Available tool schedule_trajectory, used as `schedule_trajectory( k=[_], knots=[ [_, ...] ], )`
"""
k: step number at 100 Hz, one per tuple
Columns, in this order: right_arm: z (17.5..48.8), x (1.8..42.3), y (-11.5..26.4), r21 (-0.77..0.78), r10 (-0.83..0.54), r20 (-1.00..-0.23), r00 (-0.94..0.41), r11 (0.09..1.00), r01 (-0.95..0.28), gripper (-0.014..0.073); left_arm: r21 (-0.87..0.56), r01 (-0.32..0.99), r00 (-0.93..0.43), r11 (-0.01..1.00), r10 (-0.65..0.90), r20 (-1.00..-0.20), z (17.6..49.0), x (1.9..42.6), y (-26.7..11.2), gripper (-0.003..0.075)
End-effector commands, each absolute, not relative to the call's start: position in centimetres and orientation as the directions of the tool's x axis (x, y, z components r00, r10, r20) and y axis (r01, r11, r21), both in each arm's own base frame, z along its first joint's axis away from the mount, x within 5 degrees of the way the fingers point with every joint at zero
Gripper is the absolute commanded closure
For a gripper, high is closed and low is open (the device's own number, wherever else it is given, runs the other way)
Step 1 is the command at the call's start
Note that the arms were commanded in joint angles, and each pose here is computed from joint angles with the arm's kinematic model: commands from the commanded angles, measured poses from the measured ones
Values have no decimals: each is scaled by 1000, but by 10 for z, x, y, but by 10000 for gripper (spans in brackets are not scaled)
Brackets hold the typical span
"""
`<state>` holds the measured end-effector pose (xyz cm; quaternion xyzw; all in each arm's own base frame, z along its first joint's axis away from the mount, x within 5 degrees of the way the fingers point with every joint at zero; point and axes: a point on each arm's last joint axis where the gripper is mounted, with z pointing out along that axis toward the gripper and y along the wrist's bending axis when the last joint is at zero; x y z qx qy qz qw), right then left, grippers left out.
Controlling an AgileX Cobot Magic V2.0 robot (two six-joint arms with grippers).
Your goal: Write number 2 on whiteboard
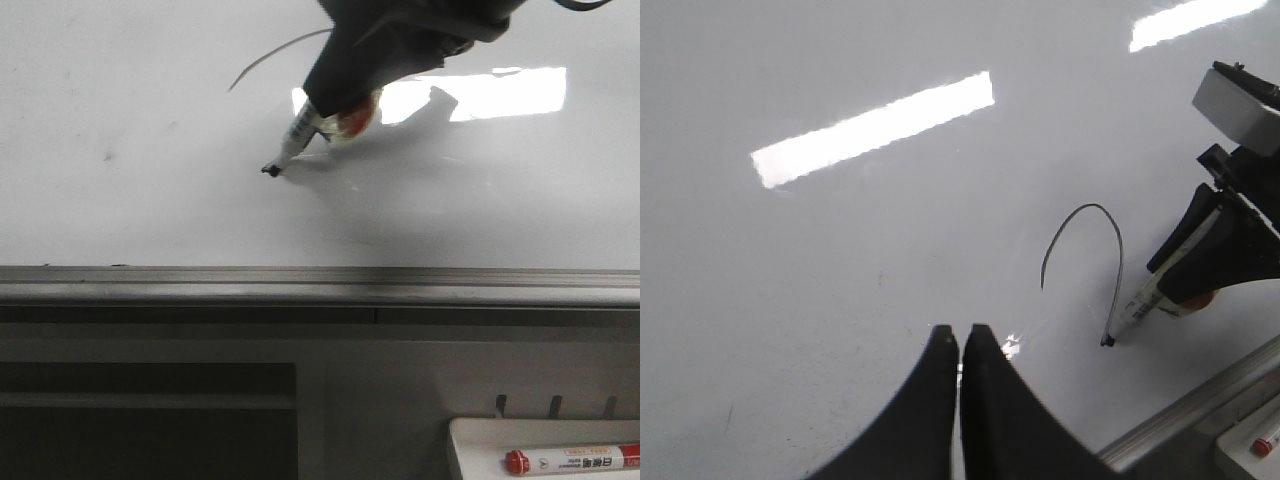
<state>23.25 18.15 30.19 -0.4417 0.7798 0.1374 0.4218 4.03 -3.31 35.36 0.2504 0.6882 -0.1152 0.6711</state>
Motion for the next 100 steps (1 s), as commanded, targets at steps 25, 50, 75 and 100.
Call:
schedule_trajectory(
  k=[25,50,75,100],
  knots=[
    [341,240,108,-289,-550,-786,-281,729,-621,644,146,473,77,869,124,-989,367,41,-32,741],
    [353,230,74,-345,-551,-754,-359,796,-498,645,146,473,77,869,124,-989,367,41,-32,741],
    [380,198,86,-183,-385,-874,-296,826,-533,646,112,496,56,861,97,-994,366,40,-34,741],
    [425,117,113,-47,-184,-979,-86,615,-788,647,110,659,36,744,114,-993,386,22,-46,530]
  ],
)
